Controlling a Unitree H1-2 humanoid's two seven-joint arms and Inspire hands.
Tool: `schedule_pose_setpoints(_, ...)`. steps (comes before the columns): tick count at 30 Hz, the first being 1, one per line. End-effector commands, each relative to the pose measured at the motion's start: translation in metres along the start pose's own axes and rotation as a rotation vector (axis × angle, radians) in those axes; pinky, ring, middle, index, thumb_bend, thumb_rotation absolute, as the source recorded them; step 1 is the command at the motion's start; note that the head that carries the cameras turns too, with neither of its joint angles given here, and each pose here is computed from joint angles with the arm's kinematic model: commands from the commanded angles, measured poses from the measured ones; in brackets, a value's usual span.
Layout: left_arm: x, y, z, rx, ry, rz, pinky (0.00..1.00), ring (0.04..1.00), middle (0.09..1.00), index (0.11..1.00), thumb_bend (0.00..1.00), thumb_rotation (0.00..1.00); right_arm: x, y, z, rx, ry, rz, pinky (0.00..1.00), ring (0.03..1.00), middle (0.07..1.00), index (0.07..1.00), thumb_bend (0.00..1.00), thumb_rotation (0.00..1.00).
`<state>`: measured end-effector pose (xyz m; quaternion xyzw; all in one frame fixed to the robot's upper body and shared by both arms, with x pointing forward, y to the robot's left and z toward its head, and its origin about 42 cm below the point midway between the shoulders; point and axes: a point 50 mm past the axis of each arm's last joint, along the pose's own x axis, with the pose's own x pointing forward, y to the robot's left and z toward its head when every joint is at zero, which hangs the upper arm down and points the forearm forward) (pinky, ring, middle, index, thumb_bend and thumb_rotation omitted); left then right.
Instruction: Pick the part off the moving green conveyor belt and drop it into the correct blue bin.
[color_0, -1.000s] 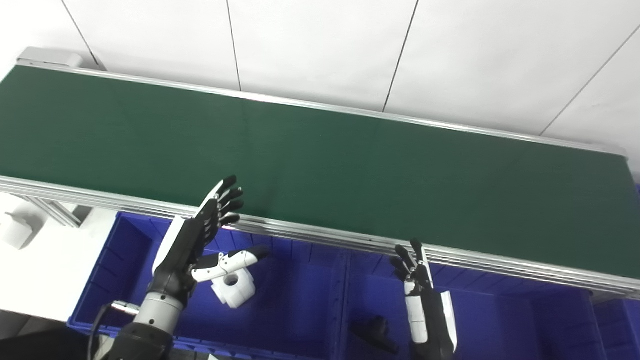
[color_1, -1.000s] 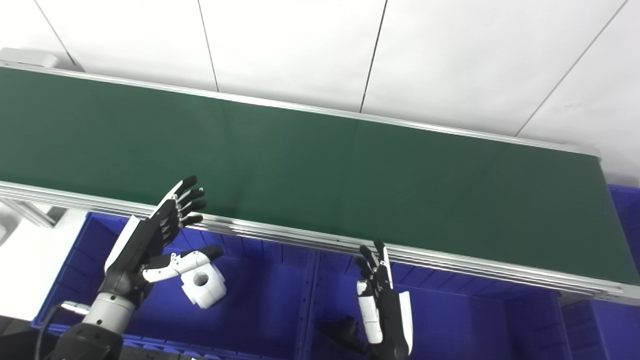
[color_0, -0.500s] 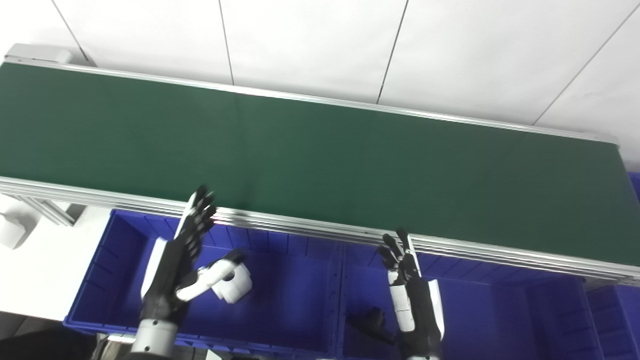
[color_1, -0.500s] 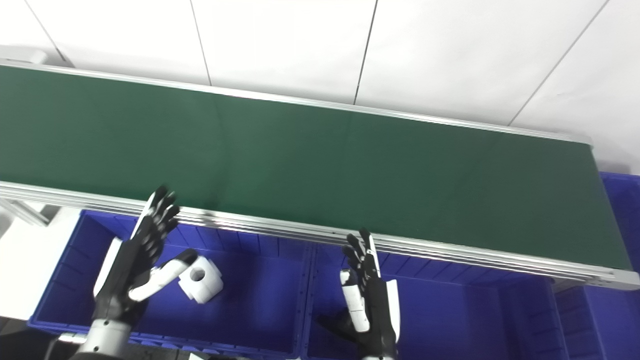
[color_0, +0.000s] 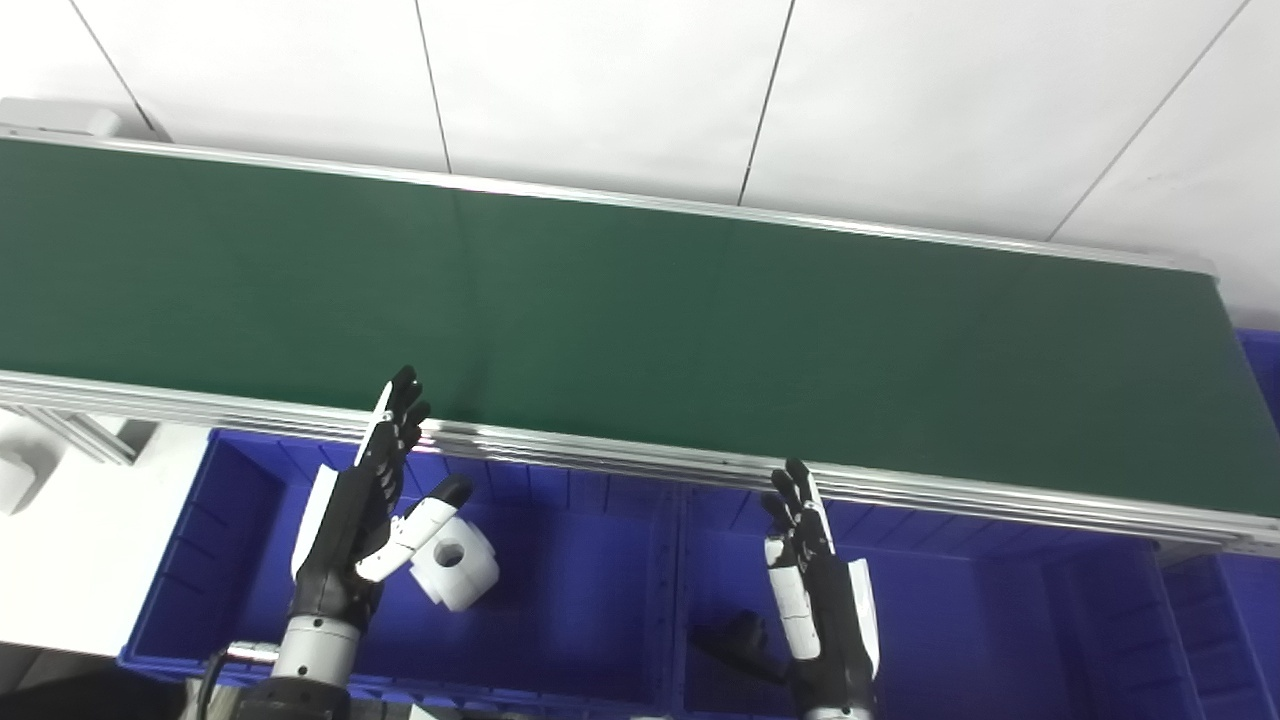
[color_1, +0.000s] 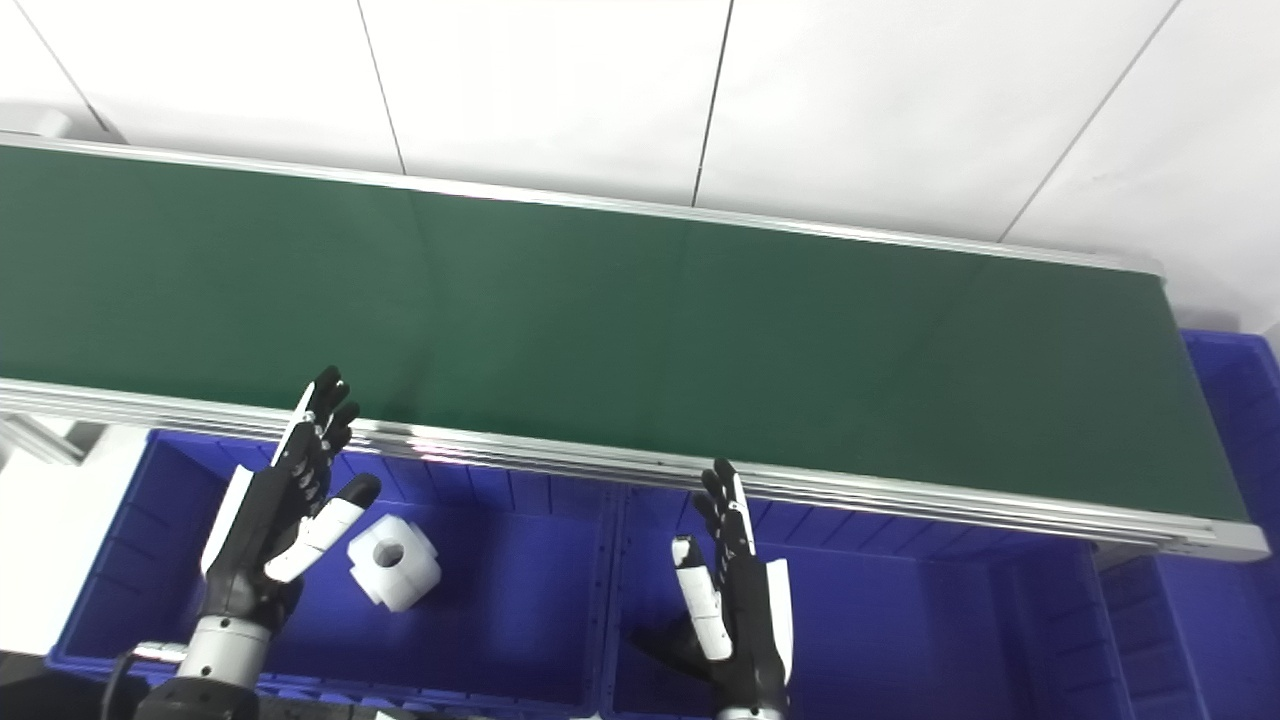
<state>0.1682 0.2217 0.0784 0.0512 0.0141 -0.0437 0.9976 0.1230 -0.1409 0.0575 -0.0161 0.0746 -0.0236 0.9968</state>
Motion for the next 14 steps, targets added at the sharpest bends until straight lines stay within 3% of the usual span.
schedule_pose_setpoints(1, 0.0025, 0.0013, 0.0077, 0.025, -0.061, -0.003, 0.97, 0.97, 0.998, 1.0, 0.68, 0.67, 0.0051, 0.0187, 0.0107, 0.042, -0.043, 0.007, 0.95, 0.924, 0.948, 0.988, 0.78, 0.94)
schedule_pose_setpoints(14, 0.004, 0.0059, 0.0096, 0.008, -0.048, -0.021, 0.98, 0.989, 1.0, 1.0, 0.69, 0.66, 0.0072, 0.0257, 0.0074, 0.071, -0.01, 0.016, 0.93, 0.934, 0.959, 0.994, 0.84, 0.94)
